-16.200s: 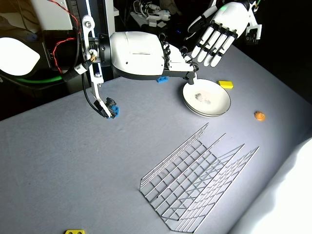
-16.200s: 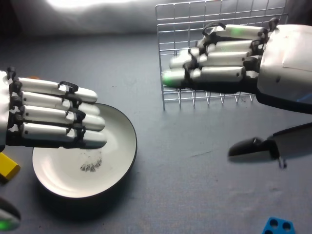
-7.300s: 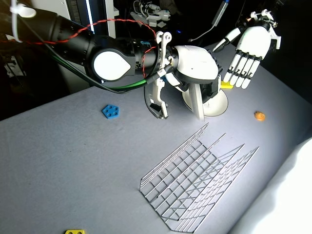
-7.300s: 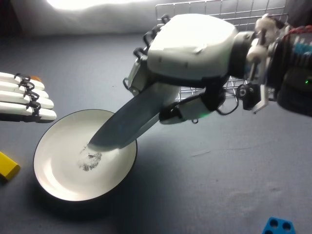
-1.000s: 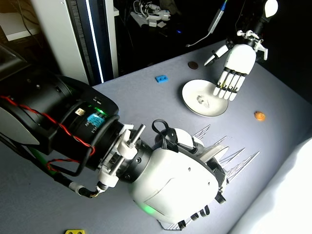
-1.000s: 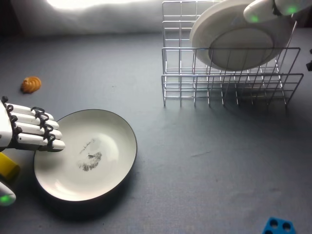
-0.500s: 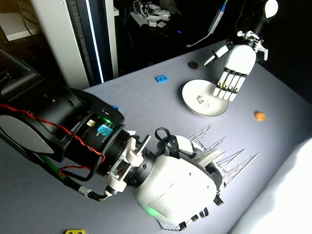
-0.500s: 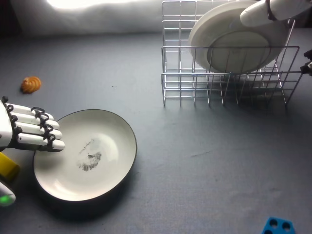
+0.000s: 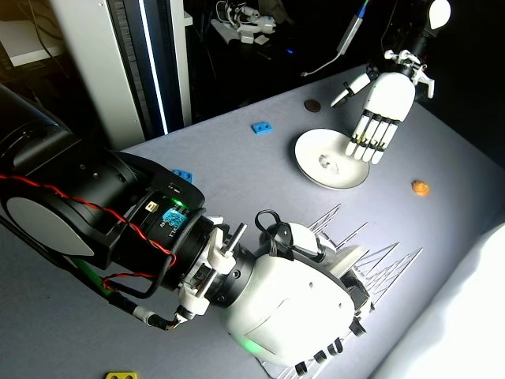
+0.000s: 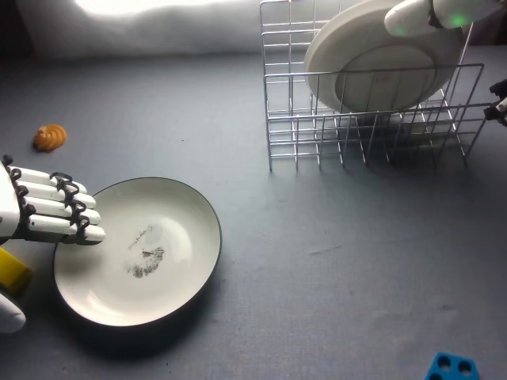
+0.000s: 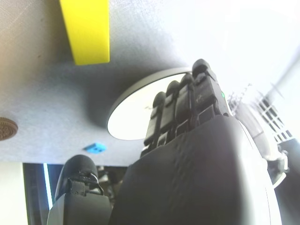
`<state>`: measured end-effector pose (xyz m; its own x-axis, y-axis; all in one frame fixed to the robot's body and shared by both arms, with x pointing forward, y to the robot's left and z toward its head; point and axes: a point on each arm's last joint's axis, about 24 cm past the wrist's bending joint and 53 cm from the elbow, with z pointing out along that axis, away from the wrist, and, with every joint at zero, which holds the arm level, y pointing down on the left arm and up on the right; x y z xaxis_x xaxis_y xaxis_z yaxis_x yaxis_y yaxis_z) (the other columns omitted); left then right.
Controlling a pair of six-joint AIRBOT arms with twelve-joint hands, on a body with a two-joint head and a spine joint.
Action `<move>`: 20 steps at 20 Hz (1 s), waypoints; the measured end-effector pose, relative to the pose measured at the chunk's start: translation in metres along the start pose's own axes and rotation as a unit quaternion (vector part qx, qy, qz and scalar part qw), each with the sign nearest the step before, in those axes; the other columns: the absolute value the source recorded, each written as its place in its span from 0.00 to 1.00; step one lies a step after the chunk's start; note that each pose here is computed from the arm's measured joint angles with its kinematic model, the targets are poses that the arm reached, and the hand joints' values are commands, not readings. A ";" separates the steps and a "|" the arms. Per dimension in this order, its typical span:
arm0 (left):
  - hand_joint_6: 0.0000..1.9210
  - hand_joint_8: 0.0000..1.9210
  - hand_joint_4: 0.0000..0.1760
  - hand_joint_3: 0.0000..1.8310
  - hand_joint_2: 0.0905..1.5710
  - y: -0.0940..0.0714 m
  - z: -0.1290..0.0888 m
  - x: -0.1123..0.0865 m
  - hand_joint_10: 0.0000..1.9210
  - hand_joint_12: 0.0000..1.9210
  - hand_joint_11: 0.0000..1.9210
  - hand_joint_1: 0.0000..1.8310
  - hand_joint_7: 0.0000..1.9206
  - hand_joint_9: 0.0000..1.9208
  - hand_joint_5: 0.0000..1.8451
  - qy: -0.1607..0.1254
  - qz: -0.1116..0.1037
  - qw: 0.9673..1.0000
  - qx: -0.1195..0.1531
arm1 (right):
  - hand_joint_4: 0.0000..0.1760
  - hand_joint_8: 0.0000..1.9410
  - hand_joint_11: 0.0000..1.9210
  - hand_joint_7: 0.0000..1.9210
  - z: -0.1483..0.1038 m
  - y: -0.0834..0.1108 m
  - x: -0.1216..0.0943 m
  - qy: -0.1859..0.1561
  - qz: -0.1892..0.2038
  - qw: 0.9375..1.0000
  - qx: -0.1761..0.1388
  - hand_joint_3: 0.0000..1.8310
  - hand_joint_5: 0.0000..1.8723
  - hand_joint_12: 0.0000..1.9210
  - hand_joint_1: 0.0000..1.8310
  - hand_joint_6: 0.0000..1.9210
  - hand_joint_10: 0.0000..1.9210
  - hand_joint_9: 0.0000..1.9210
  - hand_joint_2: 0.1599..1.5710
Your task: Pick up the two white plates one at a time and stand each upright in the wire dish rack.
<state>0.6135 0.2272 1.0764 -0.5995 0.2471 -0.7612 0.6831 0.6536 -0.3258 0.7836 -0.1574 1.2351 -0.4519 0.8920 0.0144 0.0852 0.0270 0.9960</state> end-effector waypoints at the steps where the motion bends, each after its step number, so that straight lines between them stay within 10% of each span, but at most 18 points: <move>1: 0.00 0.00 0.00 0.00 0.66 0.000 0.000 0.000 0.00 0.00 0.00 0.00 0.00 0.00 0.01 0.000 0.000 1.000 0.000 | 0.00 0.00 0.26 0.51 0.000 0.000 0.000 0.000 0.000 1.000 0.000 0.00 0.46 0.58 0.61 0.03 0.00 0.50 0.61; 20: 0.00 0.00 0.00 0.00 0.66 0.008 0.000 -0.004 0.00 0.00 0.00 0.00 0.00 0.00 0.00 -0.005 0.000 1.000 -0.012 | 0.00 0.00 0.20 0.44 -0.005 0.042 0.012 0.017 -0.072 0.992 -0.100 0.00 0.43 0.59 0.56 0.00 0.00 0.44 0.62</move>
<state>0.6208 0.2313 1.0771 -0.5949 0.2394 -0.7674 0.6730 0.6704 -0.3126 0.7774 -0.1483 1.2774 -0.4766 0.8694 -0.1305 -0.1588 0.0609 0.9854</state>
